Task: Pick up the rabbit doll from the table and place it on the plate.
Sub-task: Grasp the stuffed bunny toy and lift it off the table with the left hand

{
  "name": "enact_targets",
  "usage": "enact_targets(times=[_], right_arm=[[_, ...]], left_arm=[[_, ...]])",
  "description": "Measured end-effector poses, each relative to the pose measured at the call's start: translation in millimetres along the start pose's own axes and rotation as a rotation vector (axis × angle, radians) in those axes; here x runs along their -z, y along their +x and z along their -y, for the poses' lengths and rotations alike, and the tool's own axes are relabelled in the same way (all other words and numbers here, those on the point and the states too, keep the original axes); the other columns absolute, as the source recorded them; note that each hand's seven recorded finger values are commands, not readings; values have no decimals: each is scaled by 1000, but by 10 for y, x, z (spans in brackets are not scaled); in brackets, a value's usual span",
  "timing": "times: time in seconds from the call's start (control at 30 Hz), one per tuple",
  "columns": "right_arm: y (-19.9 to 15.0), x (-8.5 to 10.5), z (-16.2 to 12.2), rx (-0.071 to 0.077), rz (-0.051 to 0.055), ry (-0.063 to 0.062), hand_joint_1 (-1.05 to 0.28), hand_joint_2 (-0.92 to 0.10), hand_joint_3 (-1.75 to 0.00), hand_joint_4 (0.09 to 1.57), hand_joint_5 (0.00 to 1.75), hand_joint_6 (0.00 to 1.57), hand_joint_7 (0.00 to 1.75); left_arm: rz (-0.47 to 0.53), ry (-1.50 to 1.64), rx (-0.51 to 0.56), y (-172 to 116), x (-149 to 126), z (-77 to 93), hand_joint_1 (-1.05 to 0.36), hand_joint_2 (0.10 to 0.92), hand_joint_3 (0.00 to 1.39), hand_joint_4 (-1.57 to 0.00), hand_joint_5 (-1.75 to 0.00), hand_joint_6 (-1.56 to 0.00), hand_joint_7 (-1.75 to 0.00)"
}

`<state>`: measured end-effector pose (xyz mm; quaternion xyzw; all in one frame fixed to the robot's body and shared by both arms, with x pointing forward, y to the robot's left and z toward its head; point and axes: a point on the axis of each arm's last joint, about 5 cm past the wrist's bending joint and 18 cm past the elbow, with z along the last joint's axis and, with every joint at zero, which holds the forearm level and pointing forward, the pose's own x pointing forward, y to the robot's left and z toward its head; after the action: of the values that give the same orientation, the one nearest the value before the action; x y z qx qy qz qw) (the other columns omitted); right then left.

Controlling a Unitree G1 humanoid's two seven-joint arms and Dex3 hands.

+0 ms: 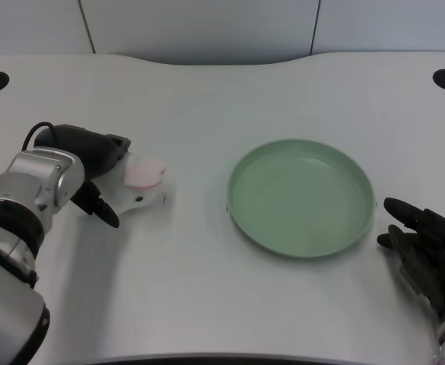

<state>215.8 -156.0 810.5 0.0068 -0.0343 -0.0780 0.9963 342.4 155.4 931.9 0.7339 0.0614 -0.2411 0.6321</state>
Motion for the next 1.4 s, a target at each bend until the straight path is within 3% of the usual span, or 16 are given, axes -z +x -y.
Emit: enact_targets(times=[0.13,0.23,0.37,0.47,0.57,0.63,0.77,0.93,1.23,1.4], right_arm=[[-12,-2,-4,-11,18,14,-298,-921,-317,589,960,912,7],[-27,0,2,-10,32,16,-302,-921,-320,603,968,911,6],[-45,11,8,15,30,32,-312,-921,-295,637,981,926,14],[-62,21,5,39,26,20,-303,-921,-294,635,966,929,14],[-93,39,5,51,18,11,-283,-921,-290,653,956,928,13],[-109,45,8,57,21,10,-279,-921,-282,673,928,929,12],[-134,49,13,55,38,11,-282,-921,-290,682,889,918,5],[-155,61,17,64,33,9,-268,-921,-295,701,873,919,5],[-163,65,22,54,31,13,-286,-921,-290,721,867,927,8],[-163,65,20,56,31,12,-291,-921,-290,709,857,928,8]], left_arm=[[-7,17,-62,0,6,-1,-845,799,0,-123,-71,-156,-51],[-11,37,-104,0,12,15,-738,758,0,-223,-140,-266,-88],[-28,64,-109,-1,23,31,-645,749,0,-257,-192,-343,-98],[-36,87,-99,-3,32,42,-699,739,0,-251,-219,-338,-80],[-39,94,-92,-5,41,42,-727,737,1,-251,-246,-343,-71],[-41,94,-85,-5,42,43,-726,729,0,-260,-267,-355,-70],[-52,88,-85,-3,40,44,-679,724,1,-229,-513,-473,-82],[-54,39,-95,2,24,38,-677,729,2,-139,-523,-413,-32],[-43,-22,-82,8,-2,29,-743,745,4,-81,-453,-293,-1],[-7,-79,-65,15,-37,17,-726,753,4,-81,-464,-294,-2]])
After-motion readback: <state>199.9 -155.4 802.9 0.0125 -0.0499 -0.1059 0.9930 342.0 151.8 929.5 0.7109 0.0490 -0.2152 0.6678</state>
